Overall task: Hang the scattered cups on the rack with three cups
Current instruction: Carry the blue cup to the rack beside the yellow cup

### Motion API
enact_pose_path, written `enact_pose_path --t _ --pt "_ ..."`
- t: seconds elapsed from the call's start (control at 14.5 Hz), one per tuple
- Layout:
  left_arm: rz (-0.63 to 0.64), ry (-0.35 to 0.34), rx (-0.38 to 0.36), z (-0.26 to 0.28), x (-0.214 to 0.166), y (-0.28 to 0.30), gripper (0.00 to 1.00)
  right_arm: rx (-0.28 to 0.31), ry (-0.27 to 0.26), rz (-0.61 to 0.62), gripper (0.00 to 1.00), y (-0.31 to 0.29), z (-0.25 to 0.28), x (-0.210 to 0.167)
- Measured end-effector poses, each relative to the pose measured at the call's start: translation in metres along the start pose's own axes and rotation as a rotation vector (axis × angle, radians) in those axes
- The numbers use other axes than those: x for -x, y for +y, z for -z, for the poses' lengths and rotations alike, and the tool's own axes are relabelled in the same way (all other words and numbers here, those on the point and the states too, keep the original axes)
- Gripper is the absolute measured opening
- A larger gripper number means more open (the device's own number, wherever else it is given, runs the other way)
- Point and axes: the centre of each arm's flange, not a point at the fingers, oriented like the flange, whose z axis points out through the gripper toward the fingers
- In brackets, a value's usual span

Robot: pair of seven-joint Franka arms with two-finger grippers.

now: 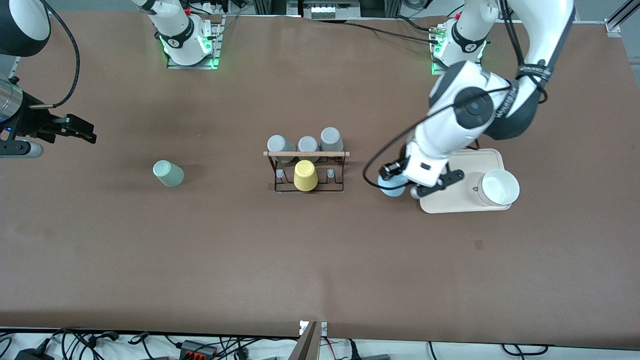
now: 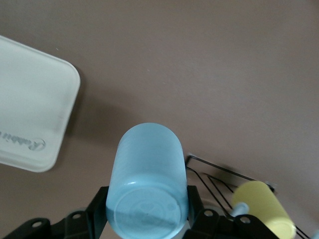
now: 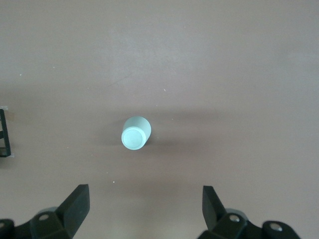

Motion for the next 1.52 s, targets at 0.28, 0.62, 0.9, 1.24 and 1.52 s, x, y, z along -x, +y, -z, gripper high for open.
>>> enact_pose_path --t 0.28,0.62,0.9,1.24,1.52 --pt "0.052 -0.049 0.012 -0.017 0.034 0.055 0.67 0.024 -0.007 0.004 1.0 0.002 -0.006 -0.003" --pt "0.101 -0.099 0.008 -0.055 0.056 0.092 0.67 0.025 0.002 0.005 1.0 0.001 -0.005 -0.004" --pt "0.11 -0.108 0.0 -0.068 0.064 0.102 0.67 0.025 0.003 0.005 1.0 0.001 -0.006 -0.005" --pt "0.101 -0.097 -0.057 -0.103 0.068 0.103 0.67 0.025 0.012 0.006 1.0 0.001 -0.006 -0.007" --pt "0.098 -0.082 -0.093 -0.127 0.072 0.104 0.67 0.025 0.011 0.006 1.0 0.001 -0.008 -0.008"
